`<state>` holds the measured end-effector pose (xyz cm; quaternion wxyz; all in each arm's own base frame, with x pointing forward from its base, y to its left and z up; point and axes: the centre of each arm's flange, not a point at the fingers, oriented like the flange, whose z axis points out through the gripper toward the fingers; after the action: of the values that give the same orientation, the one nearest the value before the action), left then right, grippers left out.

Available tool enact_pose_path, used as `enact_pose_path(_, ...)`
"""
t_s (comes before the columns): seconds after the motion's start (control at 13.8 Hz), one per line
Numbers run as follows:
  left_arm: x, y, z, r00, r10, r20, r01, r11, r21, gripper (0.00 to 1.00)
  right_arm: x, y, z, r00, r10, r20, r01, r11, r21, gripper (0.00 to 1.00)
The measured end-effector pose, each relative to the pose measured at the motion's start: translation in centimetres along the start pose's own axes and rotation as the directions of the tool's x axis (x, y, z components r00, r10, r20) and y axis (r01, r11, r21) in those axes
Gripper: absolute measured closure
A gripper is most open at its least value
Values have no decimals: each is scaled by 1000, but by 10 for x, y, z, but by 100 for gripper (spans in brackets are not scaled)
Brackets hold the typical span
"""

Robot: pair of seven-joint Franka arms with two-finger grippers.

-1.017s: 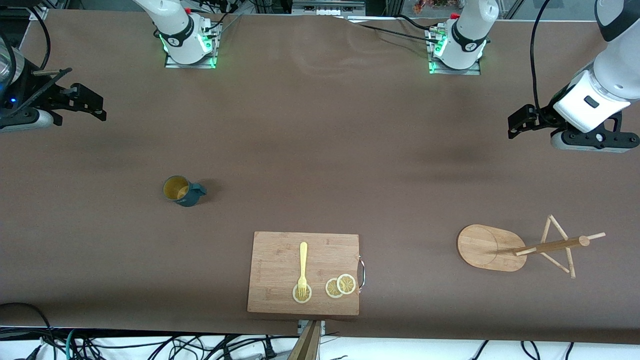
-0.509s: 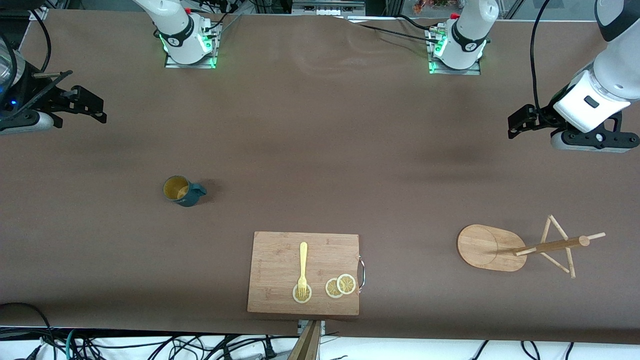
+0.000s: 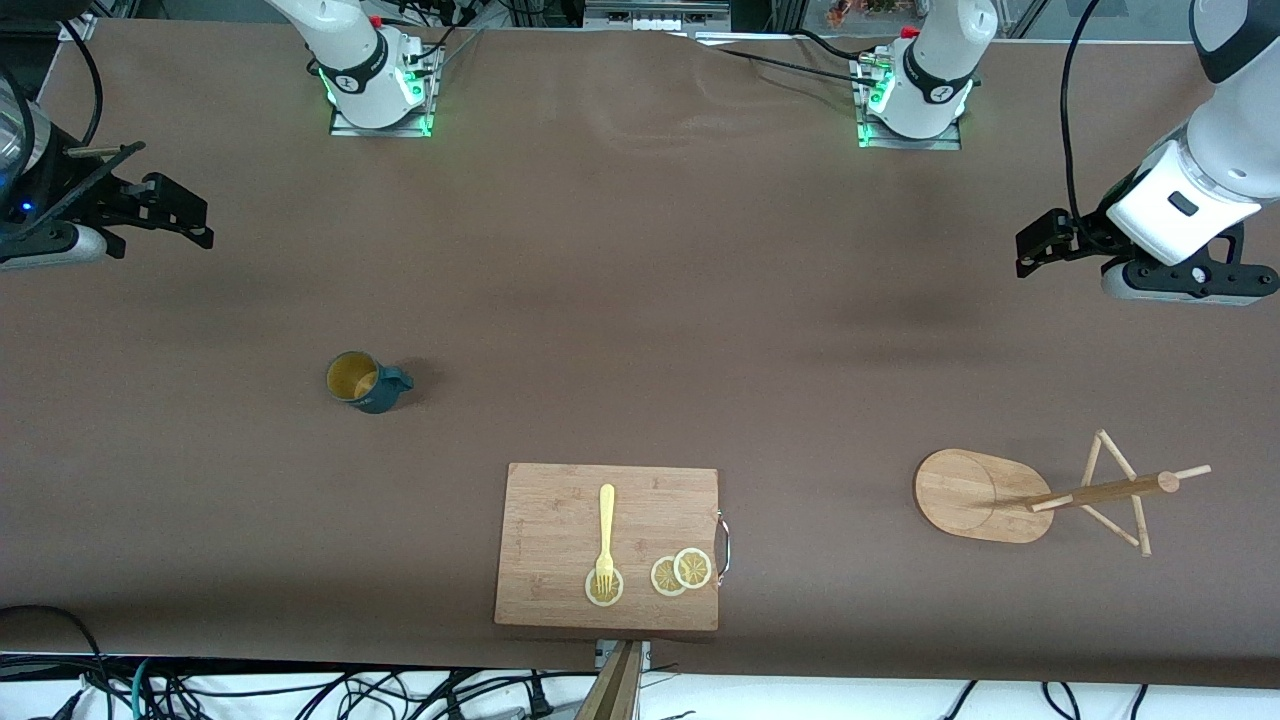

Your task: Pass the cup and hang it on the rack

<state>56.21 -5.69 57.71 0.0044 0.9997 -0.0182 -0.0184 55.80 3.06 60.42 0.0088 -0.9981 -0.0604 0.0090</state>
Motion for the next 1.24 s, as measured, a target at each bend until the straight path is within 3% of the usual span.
enact_pose_path(1.24,0,1,0,1000,1,-1,-1,1000,0,0,10,-25,12,999,-45,2,45,999,0,0)
